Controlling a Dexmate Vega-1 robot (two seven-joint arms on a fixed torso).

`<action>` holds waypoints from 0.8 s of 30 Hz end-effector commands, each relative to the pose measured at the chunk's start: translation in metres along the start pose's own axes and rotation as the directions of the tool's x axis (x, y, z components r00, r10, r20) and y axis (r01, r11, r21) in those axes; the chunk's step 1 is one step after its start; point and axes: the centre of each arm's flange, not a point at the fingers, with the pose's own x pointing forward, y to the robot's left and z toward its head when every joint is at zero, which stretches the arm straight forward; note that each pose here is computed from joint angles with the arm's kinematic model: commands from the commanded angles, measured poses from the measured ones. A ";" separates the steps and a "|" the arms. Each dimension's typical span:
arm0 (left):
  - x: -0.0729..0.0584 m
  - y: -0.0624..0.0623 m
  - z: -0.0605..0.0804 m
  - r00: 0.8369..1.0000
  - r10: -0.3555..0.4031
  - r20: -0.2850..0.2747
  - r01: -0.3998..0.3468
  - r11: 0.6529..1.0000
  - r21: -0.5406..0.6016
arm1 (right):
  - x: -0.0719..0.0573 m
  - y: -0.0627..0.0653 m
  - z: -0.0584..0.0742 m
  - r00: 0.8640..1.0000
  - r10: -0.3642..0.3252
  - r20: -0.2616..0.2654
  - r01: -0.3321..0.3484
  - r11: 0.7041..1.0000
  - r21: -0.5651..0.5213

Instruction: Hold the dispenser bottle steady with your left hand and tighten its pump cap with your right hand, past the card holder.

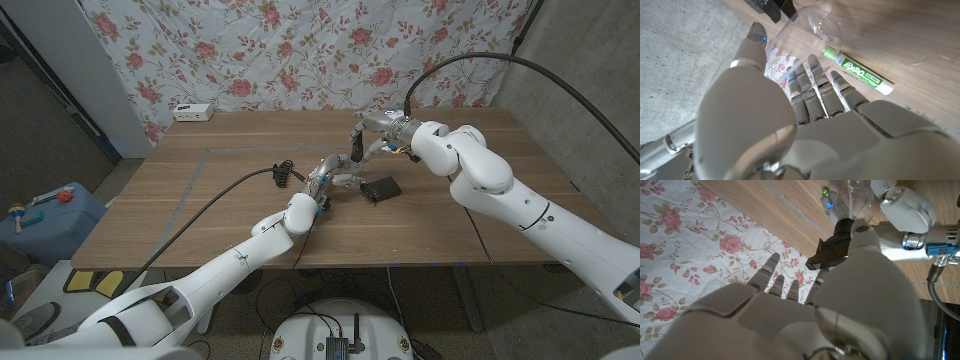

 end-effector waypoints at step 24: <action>0.007 -0.005 0.000 1.000 -0.015 0.000 0.015 1.000 -0.010 | 0.004 -0.006 0.006 0.993 -0.051 -0.110 0.051 0.999 -0.001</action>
